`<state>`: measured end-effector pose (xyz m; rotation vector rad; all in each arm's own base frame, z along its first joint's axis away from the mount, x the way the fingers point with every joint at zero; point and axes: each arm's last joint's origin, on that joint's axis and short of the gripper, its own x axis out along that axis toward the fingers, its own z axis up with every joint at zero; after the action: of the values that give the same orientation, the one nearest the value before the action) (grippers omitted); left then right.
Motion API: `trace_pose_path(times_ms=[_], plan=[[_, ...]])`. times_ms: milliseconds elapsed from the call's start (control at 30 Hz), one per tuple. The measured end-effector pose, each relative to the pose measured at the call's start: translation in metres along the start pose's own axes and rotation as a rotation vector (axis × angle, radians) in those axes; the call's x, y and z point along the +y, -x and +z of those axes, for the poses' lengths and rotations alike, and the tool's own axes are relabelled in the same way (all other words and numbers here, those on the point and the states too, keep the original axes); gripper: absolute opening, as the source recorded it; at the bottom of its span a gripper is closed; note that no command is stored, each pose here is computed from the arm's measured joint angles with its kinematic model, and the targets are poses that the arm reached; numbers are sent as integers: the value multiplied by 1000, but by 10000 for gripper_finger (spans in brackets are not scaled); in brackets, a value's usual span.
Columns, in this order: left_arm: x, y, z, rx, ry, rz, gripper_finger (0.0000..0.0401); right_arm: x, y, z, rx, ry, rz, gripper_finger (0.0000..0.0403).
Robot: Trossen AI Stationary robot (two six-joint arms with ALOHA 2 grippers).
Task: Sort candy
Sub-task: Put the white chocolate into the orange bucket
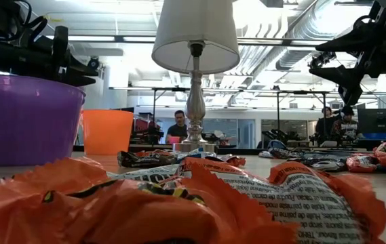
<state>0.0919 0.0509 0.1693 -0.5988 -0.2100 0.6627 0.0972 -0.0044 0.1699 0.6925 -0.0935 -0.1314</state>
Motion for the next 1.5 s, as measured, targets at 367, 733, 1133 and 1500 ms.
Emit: trace_pose_path(times_ms=[367, 733, 1133, 1500], plan=[[1, 0, -1, 6, 27, 15, 85, 0, 0, 0, 0, 0, 0, 211], [5, -1, -6, 50, -35, 79, 85, 0, 0, 0, 2, 0, 3, 211], [1, -1, -7, 126, -72, -61, 85, 0, 0, 0, 2, -7, 2, 211], [1, -1, -7, 115, -108, -47, 85, 0, 0, 0, 0, -69, 0, 211]])
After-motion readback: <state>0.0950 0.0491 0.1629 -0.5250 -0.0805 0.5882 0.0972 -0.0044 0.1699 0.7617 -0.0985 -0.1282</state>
